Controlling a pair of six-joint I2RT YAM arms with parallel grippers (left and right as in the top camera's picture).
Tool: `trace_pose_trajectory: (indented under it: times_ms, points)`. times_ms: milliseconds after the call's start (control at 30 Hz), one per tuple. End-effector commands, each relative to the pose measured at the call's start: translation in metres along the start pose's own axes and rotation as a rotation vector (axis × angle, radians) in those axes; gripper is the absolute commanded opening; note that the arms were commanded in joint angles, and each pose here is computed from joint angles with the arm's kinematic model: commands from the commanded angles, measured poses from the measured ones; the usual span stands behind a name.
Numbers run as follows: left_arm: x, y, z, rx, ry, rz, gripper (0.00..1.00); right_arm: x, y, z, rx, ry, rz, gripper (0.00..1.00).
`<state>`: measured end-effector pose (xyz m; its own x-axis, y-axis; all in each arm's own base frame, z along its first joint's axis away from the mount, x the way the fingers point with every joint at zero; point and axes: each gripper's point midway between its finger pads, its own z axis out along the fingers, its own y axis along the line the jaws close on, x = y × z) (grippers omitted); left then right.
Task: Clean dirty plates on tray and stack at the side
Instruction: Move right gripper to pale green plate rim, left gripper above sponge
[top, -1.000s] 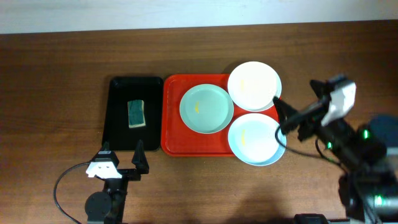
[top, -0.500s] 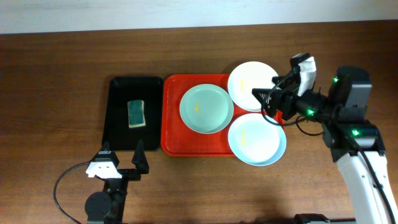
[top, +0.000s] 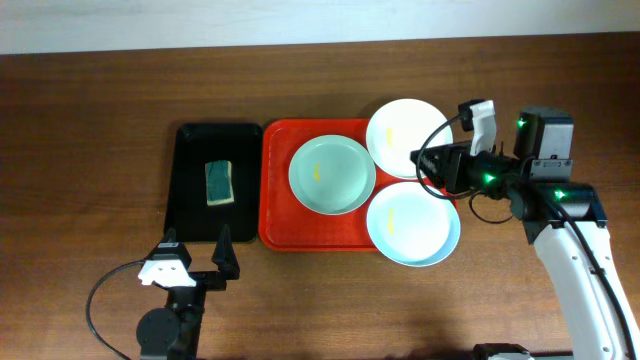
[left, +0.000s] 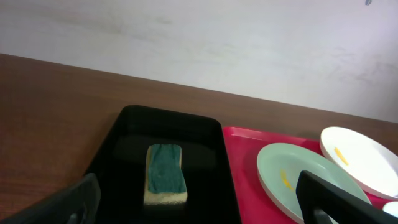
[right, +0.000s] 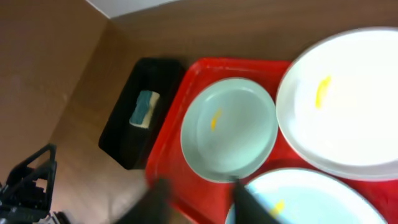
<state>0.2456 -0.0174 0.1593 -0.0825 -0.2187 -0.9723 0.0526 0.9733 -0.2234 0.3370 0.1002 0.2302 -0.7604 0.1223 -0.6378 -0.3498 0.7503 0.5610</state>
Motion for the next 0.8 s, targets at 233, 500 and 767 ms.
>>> trace_pose_trajectory:
  times_ms: [233, 500, 767]
  points:
    - [-0.095, -0.029, -0.027, 0.052, -0.054, 0.023, 0.99, 0.0, -0.027, -0.009, 0.184, 0.004, 0.112, 0.27]
    - [-0.19, -0.051, -0.014, 0.006, 0.17, 0.062, 0.99, -0.013, -0.026, -0.036, 0.311, 0.016, 0.126, 0.61]
    - [-0.182, -0.052, 0.026, -0.083, 0.688, 0.049, 0.99, -0.021, -0.019, -0.057, 0.385, 0.066, 0.157, 0.78]
